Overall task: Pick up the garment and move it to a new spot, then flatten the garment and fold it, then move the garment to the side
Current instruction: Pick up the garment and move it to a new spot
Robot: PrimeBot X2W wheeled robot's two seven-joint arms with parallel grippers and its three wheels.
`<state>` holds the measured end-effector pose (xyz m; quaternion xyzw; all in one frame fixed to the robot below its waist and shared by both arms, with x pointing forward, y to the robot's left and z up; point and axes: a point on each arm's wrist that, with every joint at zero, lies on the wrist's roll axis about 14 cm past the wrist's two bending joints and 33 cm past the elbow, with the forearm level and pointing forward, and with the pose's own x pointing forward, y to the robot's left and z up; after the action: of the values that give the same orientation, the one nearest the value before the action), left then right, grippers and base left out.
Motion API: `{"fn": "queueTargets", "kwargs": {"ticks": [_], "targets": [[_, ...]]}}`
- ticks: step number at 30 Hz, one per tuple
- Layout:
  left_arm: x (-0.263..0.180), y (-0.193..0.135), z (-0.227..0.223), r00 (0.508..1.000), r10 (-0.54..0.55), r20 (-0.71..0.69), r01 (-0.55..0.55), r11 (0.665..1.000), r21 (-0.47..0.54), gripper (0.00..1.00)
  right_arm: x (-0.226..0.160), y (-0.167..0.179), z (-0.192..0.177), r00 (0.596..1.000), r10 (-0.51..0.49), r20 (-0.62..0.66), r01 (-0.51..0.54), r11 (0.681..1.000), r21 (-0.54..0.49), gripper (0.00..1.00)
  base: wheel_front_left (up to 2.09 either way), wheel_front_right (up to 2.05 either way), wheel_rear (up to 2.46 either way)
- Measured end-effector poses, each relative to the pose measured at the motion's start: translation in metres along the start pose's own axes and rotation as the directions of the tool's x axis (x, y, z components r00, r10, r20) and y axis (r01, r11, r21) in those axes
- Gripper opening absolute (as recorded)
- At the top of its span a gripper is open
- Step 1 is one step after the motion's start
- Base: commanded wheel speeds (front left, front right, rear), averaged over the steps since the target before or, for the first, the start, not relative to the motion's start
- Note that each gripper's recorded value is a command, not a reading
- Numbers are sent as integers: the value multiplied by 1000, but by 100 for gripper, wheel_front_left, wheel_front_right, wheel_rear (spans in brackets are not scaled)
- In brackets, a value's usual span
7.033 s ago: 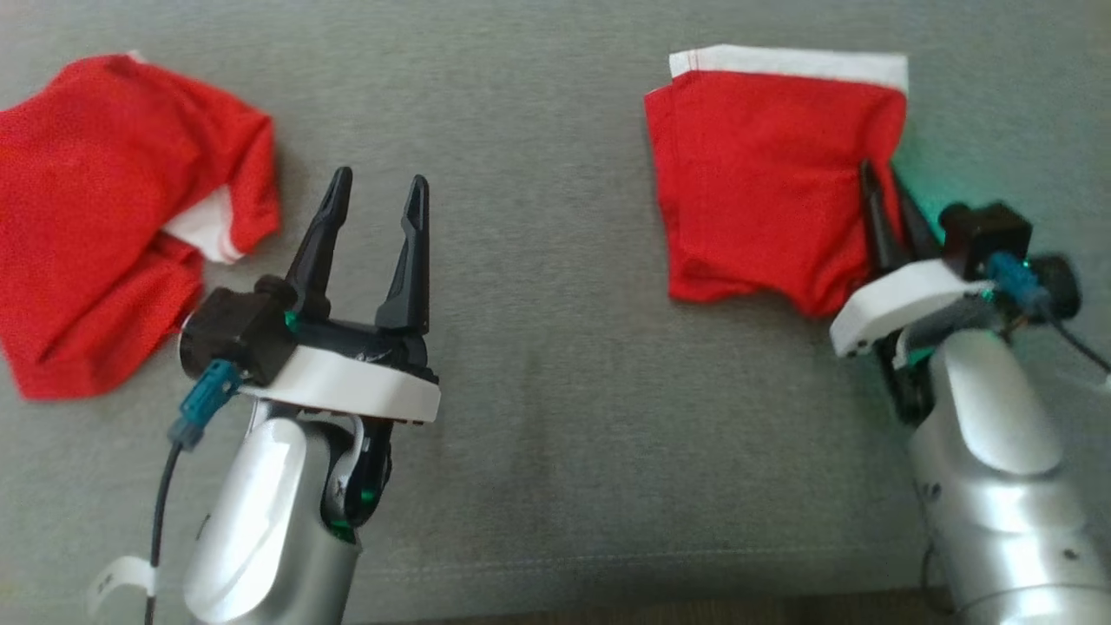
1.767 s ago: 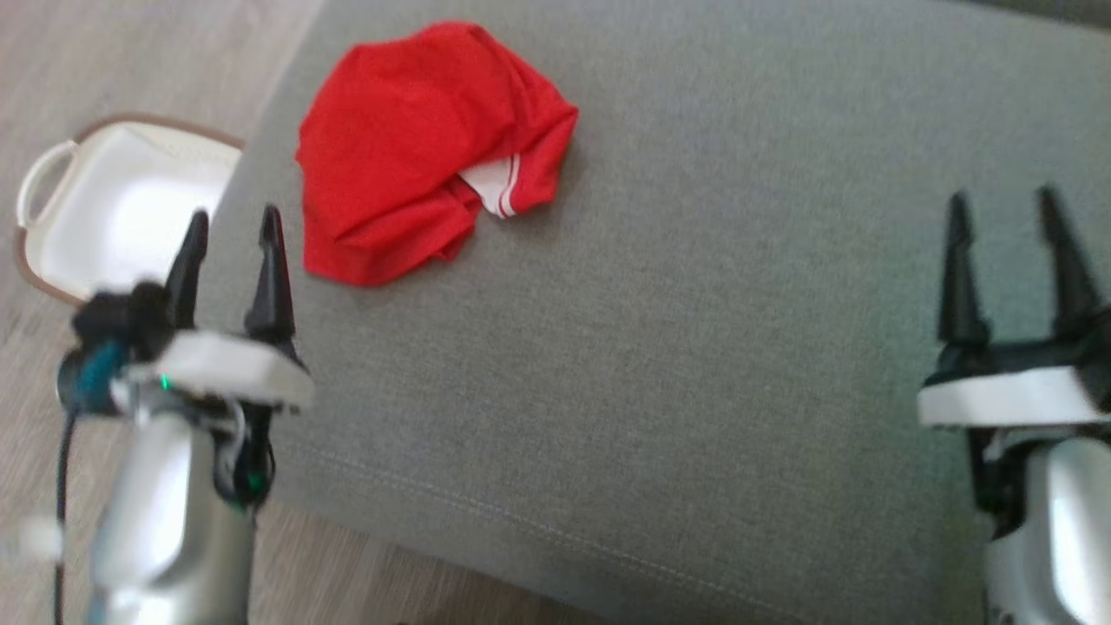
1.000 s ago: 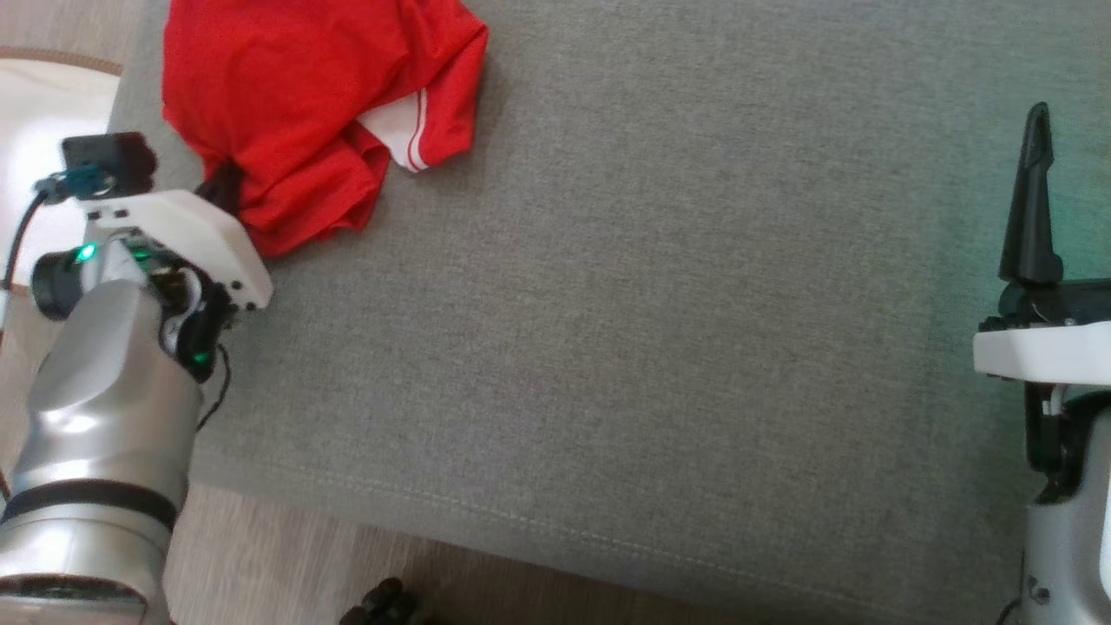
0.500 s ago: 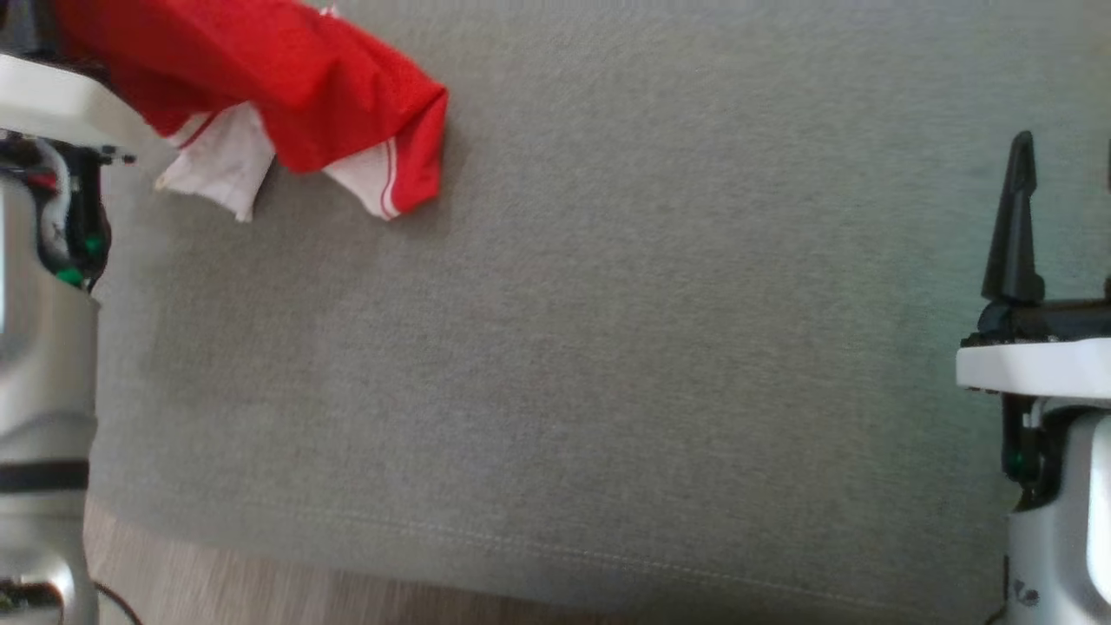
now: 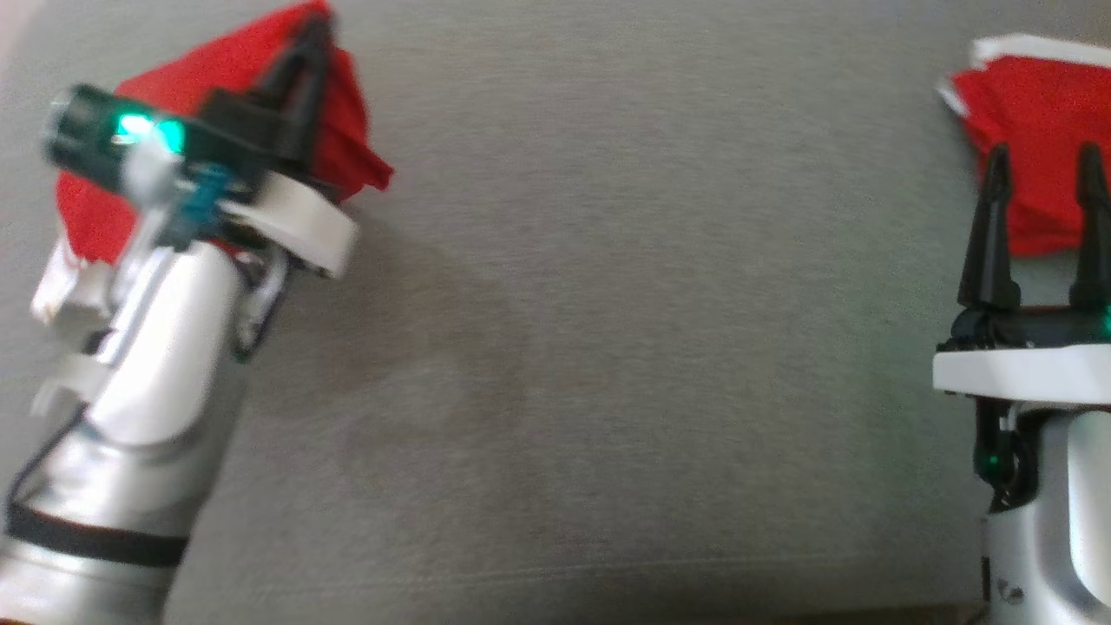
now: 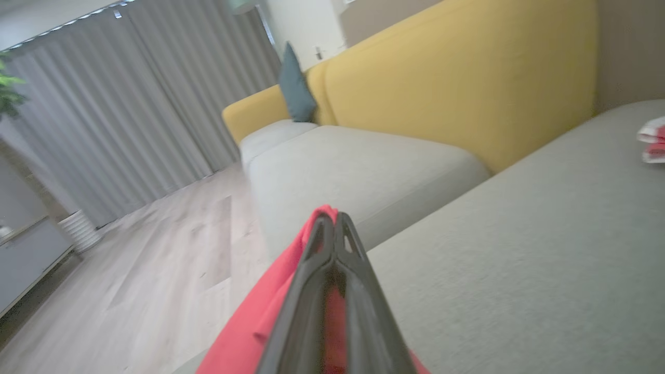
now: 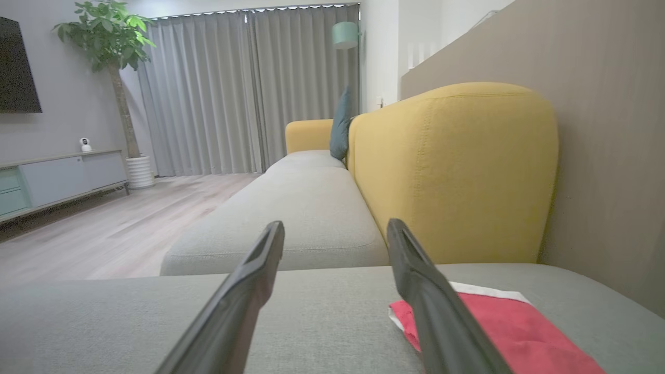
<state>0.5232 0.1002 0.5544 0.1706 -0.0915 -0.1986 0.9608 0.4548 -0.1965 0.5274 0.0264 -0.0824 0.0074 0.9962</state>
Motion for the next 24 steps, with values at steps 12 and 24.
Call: {"fn": "queueTargets", "kwargs": {"ticks": [12, 24], "targets": [[60, -178, 51, 895, -402, 191, 418, 907, -50, 0, -35, -59, 10, 987, -159, 1, 159, 987, -2, 100, 0, 0, 0], [60, -224, 35, 877, -453, 160, 478, 858, -188, 100, -45, -72, 17, 980, -199, 10, 199, 980, -12, 100, 0, 0, 0]]}}
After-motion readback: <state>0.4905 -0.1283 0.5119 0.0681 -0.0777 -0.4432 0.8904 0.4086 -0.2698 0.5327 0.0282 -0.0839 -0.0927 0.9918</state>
